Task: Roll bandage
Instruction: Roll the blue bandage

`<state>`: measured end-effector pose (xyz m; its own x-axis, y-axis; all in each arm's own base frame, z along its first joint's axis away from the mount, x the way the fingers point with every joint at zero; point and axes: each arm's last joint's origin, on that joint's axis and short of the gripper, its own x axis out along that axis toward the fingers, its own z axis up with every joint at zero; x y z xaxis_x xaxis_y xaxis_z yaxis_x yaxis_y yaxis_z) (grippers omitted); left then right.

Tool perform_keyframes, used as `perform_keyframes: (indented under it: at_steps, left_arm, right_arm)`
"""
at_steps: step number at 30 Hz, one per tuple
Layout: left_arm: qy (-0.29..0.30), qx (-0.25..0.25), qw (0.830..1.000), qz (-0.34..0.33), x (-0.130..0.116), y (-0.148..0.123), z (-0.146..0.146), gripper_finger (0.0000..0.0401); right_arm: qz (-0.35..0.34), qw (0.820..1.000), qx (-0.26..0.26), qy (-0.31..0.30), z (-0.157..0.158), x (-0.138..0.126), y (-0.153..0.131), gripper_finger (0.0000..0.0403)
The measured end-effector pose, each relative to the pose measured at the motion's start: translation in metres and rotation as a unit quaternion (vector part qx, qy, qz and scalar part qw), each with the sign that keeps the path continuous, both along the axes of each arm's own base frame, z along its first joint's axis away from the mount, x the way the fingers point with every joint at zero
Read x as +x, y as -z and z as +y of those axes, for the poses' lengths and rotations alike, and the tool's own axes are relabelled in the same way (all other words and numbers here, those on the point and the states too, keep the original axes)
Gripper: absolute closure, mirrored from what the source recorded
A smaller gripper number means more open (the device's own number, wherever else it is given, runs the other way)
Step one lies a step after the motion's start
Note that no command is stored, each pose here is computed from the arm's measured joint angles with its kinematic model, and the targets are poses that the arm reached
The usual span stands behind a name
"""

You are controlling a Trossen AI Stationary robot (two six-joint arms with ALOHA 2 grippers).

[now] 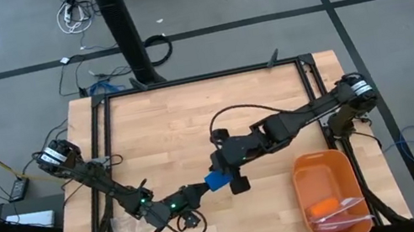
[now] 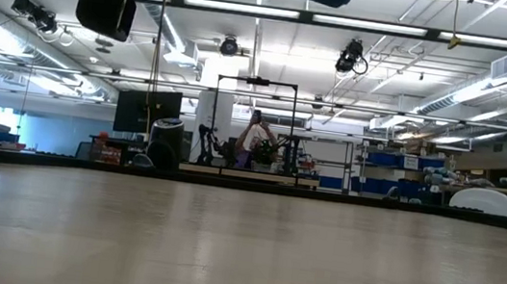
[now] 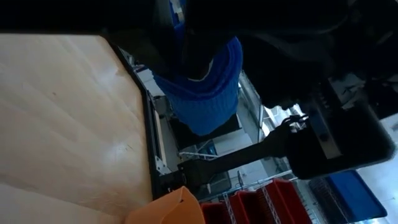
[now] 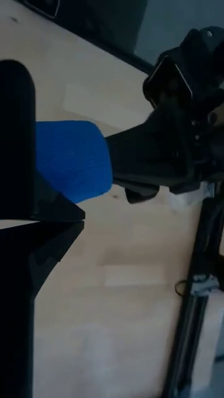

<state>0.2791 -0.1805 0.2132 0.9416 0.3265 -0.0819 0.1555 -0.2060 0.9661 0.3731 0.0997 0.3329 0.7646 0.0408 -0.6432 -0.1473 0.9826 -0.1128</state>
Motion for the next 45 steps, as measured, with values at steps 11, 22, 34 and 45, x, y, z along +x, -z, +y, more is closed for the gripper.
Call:
perform_keyframes:
  at_steps: [11,22,34,45]
  left_arm:
    - [0.004,-0.028,1.000,-0.009,0.001,0.000,0.000,0.0384]
    - [-0.014,-0.142,0.989,-0.037,0.000,-0.014,0.015,0.0384]
    - [-0.100,-0.400,0.891,0.189,0.018,-0.079,0.074,0.0384]
    - [-0.218,-0.478,0.789,0.318,0.015,-0.078,0.135,0.0385]
  right_arm:
    - [0.037,0.999,0.015,0.009,-0.002,0.010,0.019,0.0397]
    - [-0.005,0.988,-0.083,0.131,-0.003,-0.047,-0.032,0.0400]
    - [-0.005,0.978,-0.093,0.186,0.003,-0.081,-0.046,0.0401]
    - [0.017,0.983,-0.064,0.172,-0.001,-0.071,0.002,0.0402]
